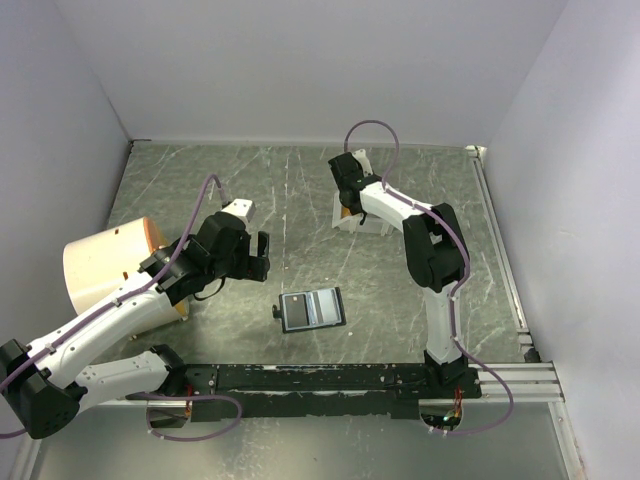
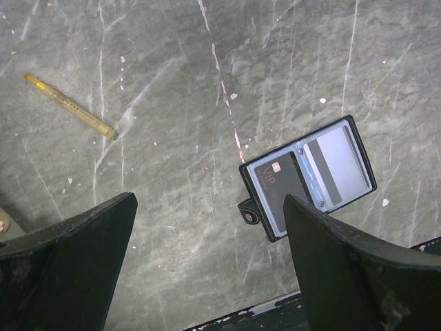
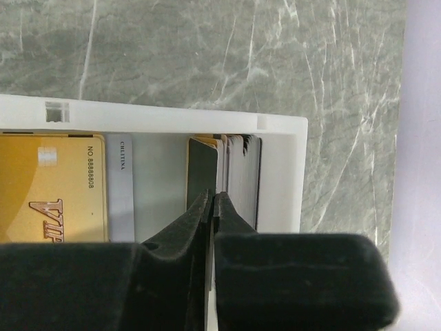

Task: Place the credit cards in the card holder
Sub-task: Pick up the credit card from the storage box.

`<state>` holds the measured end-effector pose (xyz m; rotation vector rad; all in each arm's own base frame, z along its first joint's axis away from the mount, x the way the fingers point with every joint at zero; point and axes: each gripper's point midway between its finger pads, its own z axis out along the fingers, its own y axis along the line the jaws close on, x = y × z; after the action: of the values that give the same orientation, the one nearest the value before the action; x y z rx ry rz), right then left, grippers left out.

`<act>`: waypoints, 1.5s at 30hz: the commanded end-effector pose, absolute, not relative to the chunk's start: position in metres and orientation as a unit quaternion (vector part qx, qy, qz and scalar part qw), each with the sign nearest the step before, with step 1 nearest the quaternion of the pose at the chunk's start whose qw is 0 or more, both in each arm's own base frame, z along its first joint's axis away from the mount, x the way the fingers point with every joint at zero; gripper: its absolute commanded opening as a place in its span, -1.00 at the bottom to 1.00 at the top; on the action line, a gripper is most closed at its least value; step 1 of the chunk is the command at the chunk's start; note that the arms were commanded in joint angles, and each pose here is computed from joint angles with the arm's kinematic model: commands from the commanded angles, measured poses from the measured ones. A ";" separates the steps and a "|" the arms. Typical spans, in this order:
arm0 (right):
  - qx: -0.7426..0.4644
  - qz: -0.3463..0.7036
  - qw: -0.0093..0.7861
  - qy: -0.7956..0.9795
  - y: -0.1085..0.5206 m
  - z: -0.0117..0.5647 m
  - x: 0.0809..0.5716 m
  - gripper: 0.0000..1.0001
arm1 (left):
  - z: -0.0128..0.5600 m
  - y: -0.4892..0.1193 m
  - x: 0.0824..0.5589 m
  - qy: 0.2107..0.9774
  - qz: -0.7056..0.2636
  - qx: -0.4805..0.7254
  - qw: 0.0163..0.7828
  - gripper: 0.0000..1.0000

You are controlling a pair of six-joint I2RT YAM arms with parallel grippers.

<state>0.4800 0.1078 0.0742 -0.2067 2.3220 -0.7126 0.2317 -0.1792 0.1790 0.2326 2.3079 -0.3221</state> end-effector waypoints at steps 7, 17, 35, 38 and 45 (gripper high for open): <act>-0.070 -0.269 0.358 0.891 0.102 0.085 0.483 -1.00 | 0.180 -0.178 0.234 0.908 -0.122 0.088 0.391 0.99; -0.059 -0.229 0.377 0.895 0.113 0.110 0.484 -1.00 | 0.180 -0.178 0.234 0.908 -0.122 0.089 0.391 0.99; -0.041 -0.116 0.440 0.889 0.150 0.180 0.456 -1.00 | 0.177 -0.195 0.229 0.915 -0.159 0.079 0.363 0.99; -0.046 -0.070 0.455 0.887 0.168 0.196 0.439 -1.00 | 0.182 -0.205 0.224 0.917 -0.189 0.062 0.347 0.99; -0.060 0.100 0.473 0.874 0.206 0.223 0.389 -1.00 | 0.203 -0.250 0.205 0.889 -0.335 0.048 0.308 0.93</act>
<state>0.4130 0.1818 0.2082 -0.1489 2.1654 -0.0313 0.2148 -0.2128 0.1703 0.1595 2.4170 -0.5569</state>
